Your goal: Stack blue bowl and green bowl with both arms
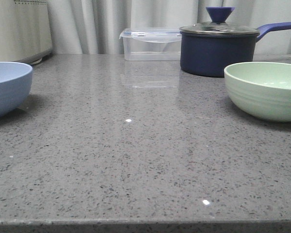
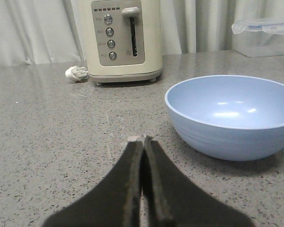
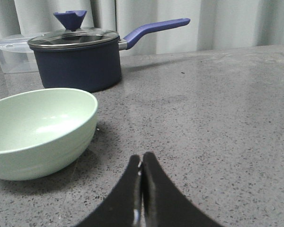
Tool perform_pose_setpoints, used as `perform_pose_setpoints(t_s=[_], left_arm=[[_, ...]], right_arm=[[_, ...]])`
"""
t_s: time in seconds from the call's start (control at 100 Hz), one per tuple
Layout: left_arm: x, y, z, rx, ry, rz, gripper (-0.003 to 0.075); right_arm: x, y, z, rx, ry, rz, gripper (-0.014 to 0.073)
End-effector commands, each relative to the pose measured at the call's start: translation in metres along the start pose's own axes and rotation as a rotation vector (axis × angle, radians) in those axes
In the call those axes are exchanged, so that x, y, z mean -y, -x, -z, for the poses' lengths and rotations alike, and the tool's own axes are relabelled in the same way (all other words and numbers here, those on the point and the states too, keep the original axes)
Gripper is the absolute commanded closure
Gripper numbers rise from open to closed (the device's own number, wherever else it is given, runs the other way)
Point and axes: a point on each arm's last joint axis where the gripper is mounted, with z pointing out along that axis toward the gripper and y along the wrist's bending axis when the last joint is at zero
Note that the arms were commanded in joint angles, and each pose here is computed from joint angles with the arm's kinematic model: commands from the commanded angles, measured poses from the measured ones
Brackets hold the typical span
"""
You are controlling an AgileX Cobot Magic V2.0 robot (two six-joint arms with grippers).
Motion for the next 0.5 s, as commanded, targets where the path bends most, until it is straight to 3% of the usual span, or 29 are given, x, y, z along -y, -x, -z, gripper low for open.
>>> perform_pose_setpoints(t_s=[0.0,0.49], left_arm=[[0.000,-0.003,0.001,0.084,0.006,0.006,0.0741],[-0.001,0.022,0.006,0.178,0.003,0.057,0.0741]], right_arm=[[-0.001,0.008,0.002,0.095,0.013,0.015,0.0676],[-0.003,0.022,0.004,0.084,0.012,-0.032,0.0675]])
